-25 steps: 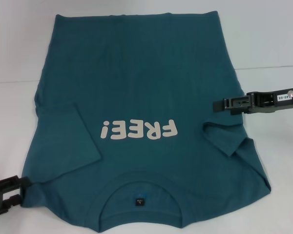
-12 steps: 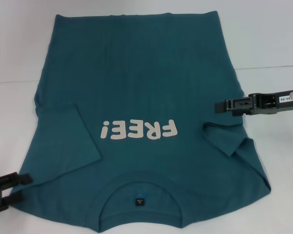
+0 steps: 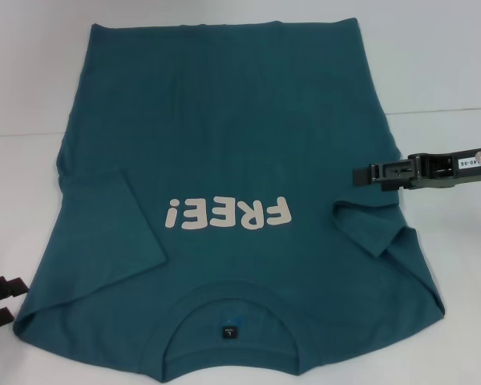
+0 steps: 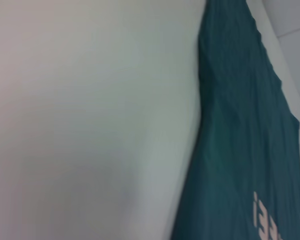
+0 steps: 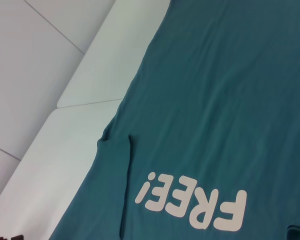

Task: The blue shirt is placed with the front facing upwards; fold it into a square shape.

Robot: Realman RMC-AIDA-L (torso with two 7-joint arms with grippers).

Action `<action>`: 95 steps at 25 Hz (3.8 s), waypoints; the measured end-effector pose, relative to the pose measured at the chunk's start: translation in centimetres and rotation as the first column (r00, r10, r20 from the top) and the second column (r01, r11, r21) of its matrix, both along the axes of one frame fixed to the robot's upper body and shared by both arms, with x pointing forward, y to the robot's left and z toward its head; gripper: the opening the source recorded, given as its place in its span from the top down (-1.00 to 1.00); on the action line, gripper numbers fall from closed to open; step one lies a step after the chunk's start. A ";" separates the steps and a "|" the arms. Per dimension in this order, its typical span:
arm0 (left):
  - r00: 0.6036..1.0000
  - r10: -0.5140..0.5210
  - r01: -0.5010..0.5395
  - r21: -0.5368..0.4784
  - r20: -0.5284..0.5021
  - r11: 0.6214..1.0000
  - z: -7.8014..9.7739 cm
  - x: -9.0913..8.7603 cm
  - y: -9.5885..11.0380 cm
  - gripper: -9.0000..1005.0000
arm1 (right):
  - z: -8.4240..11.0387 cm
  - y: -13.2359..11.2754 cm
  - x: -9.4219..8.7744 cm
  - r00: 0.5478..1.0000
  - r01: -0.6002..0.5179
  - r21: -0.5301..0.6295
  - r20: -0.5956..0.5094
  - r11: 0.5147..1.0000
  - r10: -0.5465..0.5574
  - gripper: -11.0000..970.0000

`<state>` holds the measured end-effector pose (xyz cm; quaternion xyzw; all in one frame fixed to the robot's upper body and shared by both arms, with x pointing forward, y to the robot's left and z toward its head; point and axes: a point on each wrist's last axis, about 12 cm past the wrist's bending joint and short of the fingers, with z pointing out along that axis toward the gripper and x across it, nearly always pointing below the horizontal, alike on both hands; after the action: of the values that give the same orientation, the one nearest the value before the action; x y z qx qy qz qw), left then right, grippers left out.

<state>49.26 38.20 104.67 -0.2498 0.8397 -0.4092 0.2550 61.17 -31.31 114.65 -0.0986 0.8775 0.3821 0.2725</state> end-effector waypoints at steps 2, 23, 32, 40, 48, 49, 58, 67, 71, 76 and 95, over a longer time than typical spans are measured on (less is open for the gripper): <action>1.000 0.004 -0.003 0.014 -0.005 1.000 -0.2 0.1 0.0 -0.31 | 0.0 0.0 0.0 1.000 0.000 0.000 0.000 1.000 0.000 -0.91; 0.996 -0.073 0.072 -0.029 -0.048 0.997 -0.7 0.1 -1.8 -0.31 | -0.1 -0.1 -0.1 1.000 0.003 0.000 -0.003 1.000 -0.003 -0.91; 0.995 -0.084 0.082 -0.035 -0.046 0.996 -0.5 1.4 -2.7 -0.31 | -0.1 -0.3 -0.2 1.000 0.006 -0.002 -0.002 1.000 -0.006 -0.91; 0.995 -0.094 0.093 -0.029 -0.016 0.995 0.2 3.2 -3.5 -0.31 | -0.2 -0.3 -0.2 1.000 0.006 -0.003 -0.002 1.000 -0.006 -0.91; 0.994 -0.113 0.113 -0.044 -0.005 0.993 0.4 3.2 -3.6 -0.31 | -0.2 -0.4 -0.3 1.000 0.005 -0.005 0.000 1.000 -0.005 -0.91; 0.993 -0.118 0.118 -0.048 -0.006 0.992 0.4 3.1 -3.7 -0.31 | -0.2 -0.4 -0.3 1.000 0.006 -0.005 0.000 1.000 -0.006 -0.91; 0.995 -0.089 0.087 -0.048 -0.038 0.995 0.0 1.2 -2.2 -0.31 | -0.3 -0.5 -0.3 1.000 0.009 -0.005 -0.001 1.000 -0.009 -0.91; 0.998 -0.055 0.054 -0.027 -0.040 0.998 0.1 0.4 -1.2 -0.31 | -0.3 -0.5 -0.3 1.000 0.010 -0.003 -0.002 1.000 -0.010 -0.91; 0.999 -0.035 0.034 -0.020 -0.030 0.999 0.3 0.4 -0.6 -0.31 | -0.3 -0.5 -0.3 1.000 0.010 -0.003 -0.003 1.000 -0.010 -0.91; 1.000 0.019 -0.020 -0.030 -0.021 0.999 0.4 -0.1 0.4 -0.31 | -0.4 -0.5 -0.4 1.000 0.012 -0.002 -0.005 1.000 -0.012 -0.91; 0.990 0.100 -0.108 -0.071 -0.103 0.992 -0.5 -0.8 0.7 -0.31 | -0.3 -0.6 -0.3 1.000 0.013 -0.002 -0.005 1.000 -0.013 -0.91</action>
<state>48.48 38.95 104.19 -0.3229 0.8209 -0.4142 0.2244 60.83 -31.87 114.37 -0.0923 0.8792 0.3798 0.2725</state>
